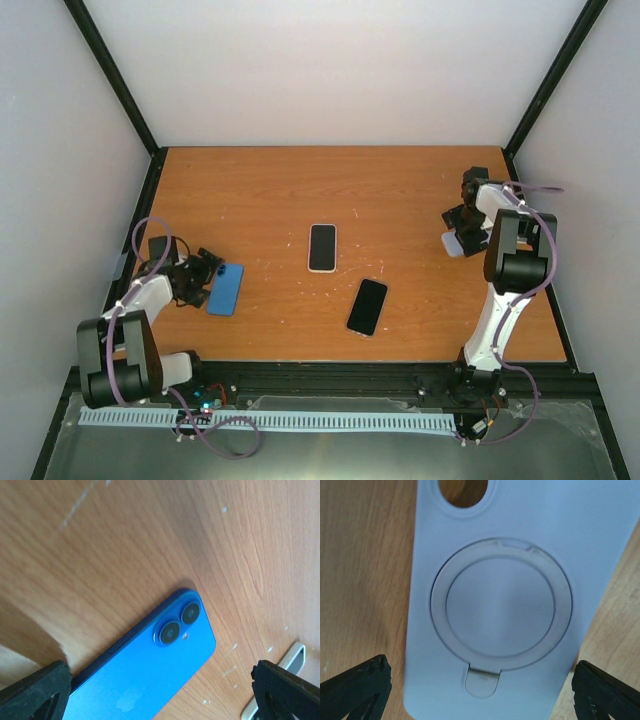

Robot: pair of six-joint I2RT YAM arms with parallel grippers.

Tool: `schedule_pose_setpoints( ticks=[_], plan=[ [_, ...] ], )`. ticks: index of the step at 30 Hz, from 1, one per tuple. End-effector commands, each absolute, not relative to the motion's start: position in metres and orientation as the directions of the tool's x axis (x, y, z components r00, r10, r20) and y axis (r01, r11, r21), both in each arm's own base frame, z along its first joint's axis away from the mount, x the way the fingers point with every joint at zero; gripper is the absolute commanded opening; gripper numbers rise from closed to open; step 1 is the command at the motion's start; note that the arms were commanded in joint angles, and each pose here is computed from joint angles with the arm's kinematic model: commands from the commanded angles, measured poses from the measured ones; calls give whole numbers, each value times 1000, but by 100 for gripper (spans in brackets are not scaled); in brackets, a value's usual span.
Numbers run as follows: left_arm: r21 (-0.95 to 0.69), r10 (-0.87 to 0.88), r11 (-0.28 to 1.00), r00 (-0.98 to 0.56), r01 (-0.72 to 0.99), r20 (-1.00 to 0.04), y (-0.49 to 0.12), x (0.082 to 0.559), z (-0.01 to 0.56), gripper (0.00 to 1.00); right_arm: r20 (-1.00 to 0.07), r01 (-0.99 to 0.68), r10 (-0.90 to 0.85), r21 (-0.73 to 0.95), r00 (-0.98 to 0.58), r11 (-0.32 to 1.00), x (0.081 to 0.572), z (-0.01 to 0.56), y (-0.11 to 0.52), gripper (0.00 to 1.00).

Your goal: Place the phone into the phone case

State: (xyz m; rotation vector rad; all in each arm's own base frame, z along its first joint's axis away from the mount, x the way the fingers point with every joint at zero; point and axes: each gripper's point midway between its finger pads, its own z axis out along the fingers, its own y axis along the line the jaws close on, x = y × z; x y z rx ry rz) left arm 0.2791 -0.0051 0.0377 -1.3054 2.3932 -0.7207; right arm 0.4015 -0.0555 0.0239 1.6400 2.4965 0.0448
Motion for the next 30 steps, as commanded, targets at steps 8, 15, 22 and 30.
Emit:
schedule_pose_setpoints(
  ticks=[8,15,22,30],
  plan=[
    [-594,-831,349,-533,-725,162,-51,240,35,100,-96,957,953,0,-288,289,395,19,-70,96],
    [-596,-835,386,-542,-704,99,-49,241,47,100,-86,957,953,-24,-290,289,393,15,-71,93],
    [-646,-807,461,-591,-608,-20,-46,251,70,99,-109,949,943,-5,-315,316,386,19,-71,80],
    [-763,-689,534,-711,-365,-141,-68,267,107,97,-123,920,919,76,-374,384,385,40,-63,79]
  ],
)
